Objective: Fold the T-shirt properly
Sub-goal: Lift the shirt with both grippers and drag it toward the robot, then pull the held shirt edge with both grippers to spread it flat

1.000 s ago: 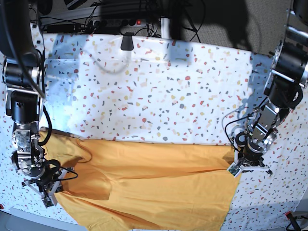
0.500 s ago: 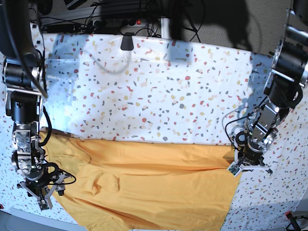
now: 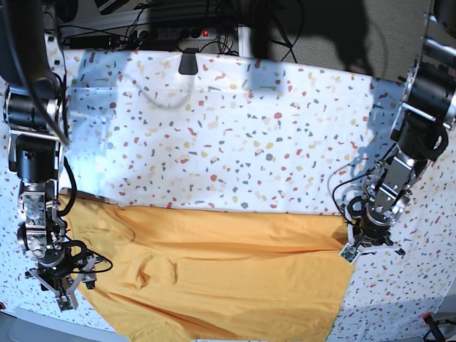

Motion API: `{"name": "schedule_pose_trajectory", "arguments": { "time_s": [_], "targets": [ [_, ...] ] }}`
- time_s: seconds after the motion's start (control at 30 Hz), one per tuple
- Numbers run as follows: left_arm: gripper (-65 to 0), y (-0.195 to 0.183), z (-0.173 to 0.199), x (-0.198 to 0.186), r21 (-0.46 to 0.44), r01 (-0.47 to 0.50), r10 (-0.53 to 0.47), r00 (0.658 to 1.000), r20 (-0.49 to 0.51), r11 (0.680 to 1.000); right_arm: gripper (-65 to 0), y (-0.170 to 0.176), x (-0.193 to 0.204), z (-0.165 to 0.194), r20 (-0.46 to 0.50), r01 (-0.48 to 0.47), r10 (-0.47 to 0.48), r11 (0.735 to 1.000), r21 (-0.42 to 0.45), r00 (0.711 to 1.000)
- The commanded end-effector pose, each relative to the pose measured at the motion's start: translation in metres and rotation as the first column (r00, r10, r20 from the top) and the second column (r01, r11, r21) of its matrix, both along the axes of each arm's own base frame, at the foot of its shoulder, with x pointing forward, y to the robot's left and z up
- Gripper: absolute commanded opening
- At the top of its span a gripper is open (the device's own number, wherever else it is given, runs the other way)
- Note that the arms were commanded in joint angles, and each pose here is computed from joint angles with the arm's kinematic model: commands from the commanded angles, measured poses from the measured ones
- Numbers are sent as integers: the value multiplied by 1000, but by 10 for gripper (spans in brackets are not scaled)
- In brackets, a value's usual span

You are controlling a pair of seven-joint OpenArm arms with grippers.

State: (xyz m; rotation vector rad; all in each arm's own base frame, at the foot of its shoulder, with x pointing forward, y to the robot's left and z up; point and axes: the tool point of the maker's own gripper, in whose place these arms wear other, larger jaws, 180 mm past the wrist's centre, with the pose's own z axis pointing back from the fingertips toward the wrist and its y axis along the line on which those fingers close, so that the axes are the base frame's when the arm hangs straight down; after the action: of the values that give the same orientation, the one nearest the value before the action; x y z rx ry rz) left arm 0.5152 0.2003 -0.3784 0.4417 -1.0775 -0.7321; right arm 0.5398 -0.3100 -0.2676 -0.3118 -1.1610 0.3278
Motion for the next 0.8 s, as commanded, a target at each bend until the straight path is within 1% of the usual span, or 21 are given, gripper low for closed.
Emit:
{"name": "schedule_pose_trajectory", "arguments": {
  "time_s": [0.0, 0.03, 0.07, 0.1, 0.13, 0.27, 0.3, 0.37, 0.4, 0.47, 0.53, 0.57, 0.6, 0.67, 0.77],
  "targets": [
    [-567, 3, 29, 17, -4, 1, 0, 997, 79, 1000, -294, -8, 11, 35, 85, 13, -13, 1000, 2, 996],
    [-470, 2, 30, 17, -4, 3, -2, 997, 82, 1000, -294, -8, 11, 35, 85, 14, -15, 1000, 8, 996],
    [-387, 2, 31, 18, -6, 6, -5, 996, 87, 1000, -294, -7, 11, 34, 84, 18, -19, 1000, 23, 996],
    [-337, 2, 33, 19, -5, 6, -6, 996, 93, 1000, -294, -7, 11, 34, 82, 20, -22, 999, 33, 996],
    [-323, 3, 35, 20, -2, 0, 0, 995, 104, 1000, -294, -7, 11, 34, 81, 22, -26, 999, 45, 996],
    [-324, 5, 37, 20, 0, -10, 10, 993, 115, 1000, -294, -7, 11, 33, 79, 24, -28, 998, 50, 997],
    [-324, 5, 37, 20, -19, -18, 20, 993, 114, 1000, -294, -7, 11, 33, 79, 24, -28, 998, 50, 997],
    [-324, 7, 37, 21, -106, -59, 70, 991, 112, 993, -294, -7, 10, 32, 77, 24, -28, 998, 50, 997],
    [-324, 8, 37, 21, -159, -83, 101, 989, 108, 984, -294, -7, 10, 31, 74, 24, -28, 998, 51, 997],
    [-324, 10, 37, 21, -283, -134, 165, 982, 90, 950, -294, -6, 9, 28, 65, 26, -30, 998, 56, 997],
    [-324, 7, 35, 20, -412, -170, 210, 976, 53, 895, -294, -4, 8, 25, 65, 32, -39, 994, 105, 997],
    [-324, 5, 34, 20, -459, -180, 220, 975, 35, 870, -294, -3, 7, 23, 61, 36, -44, 991, 128, 997],
    [-324, 2, 33, 20, -492, -185, 226, 974, 24, 851, -294, -3, 7, 21, 58, 39, -48, 988, 146, 997],
    [-324, -5, 31, 20, -536, -193, 232, 973, 6, 822, -294, -2, 6, 19, 49, 47, -57, 982, 184, 997],
    [-324, -27, 28, 20, -592, -181, 202, 979, -31, 786, -294, 0, 3, 11, 13, 70, -76, 964, 257, 997]
  ]
}}
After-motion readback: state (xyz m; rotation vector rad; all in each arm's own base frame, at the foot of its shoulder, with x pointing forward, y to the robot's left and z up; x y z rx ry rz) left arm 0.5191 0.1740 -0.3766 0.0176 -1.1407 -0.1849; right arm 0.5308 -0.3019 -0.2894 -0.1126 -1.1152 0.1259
